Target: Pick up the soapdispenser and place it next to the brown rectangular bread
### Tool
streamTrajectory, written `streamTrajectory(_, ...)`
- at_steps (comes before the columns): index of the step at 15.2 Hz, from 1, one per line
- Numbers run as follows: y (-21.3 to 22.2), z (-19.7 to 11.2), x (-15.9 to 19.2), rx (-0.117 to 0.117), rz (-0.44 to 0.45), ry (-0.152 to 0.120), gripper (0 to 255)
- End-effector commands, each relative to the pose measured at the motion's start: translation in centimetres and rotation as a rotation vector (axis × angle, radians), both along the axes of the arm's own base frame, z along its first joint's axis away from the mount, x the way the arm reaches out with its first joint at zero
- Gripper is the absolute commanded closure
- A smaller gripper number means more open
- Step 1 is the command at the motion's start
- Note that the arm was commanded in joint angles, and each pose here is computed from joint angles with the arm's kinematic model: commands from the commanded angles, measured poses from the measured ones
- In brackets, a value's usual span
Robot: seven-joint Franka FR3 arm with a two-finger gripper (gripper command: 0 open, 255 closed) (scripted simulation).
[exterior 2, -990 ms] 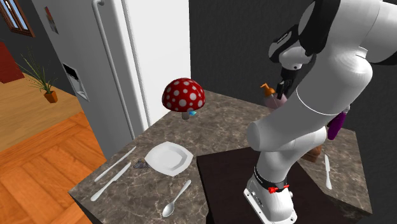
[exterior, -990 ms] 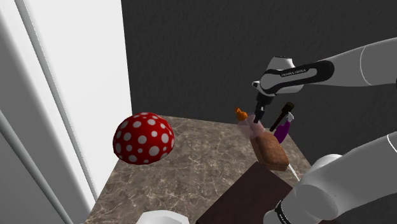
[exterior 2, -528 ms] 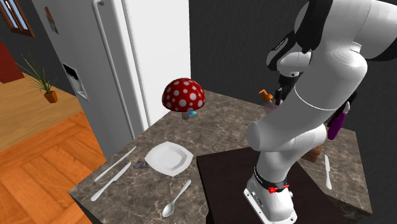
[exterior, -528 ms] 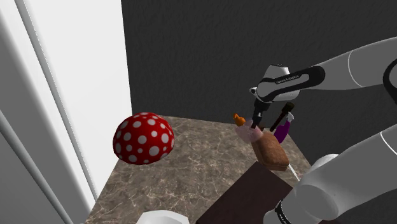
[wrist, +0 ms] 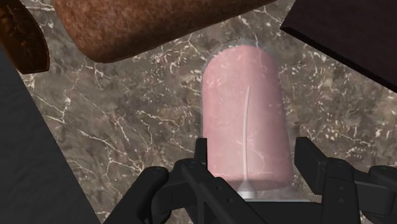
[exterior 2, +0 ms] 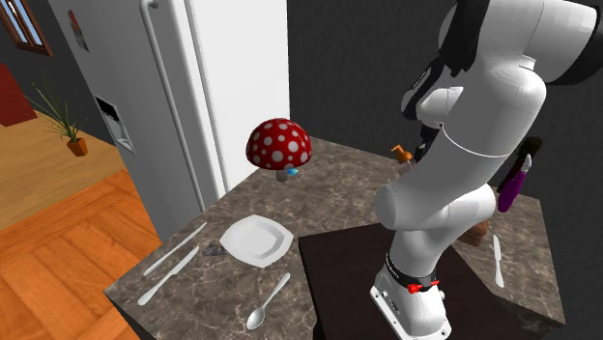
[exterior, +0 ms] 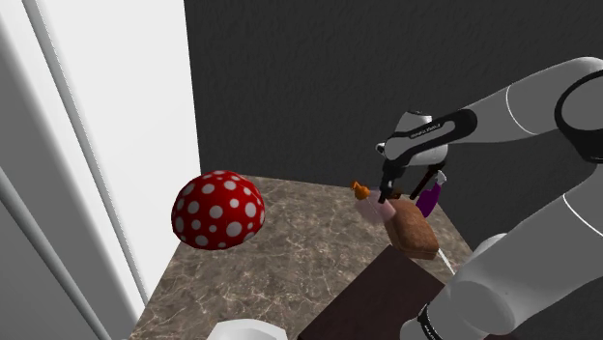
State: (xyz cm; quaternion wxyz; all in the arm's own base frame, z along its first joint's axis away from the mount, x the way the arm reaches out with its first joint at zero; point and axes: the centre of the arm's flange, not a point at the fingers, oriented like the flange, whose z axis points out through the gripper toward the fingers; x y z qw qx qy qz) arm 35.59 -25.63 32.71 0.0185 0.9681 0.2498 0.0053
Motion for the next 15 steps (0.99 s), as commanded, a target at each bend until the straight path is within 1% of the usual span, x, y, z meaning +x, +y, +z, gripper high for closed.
streamTrajectory(1, 0.1, -1.1, 0.0, -0.001, 0.000, -0.001, 255)
streamTrajectory(15, 0.1, -8.5, 0.0, -0.001, 0.000, -0.001, 255)
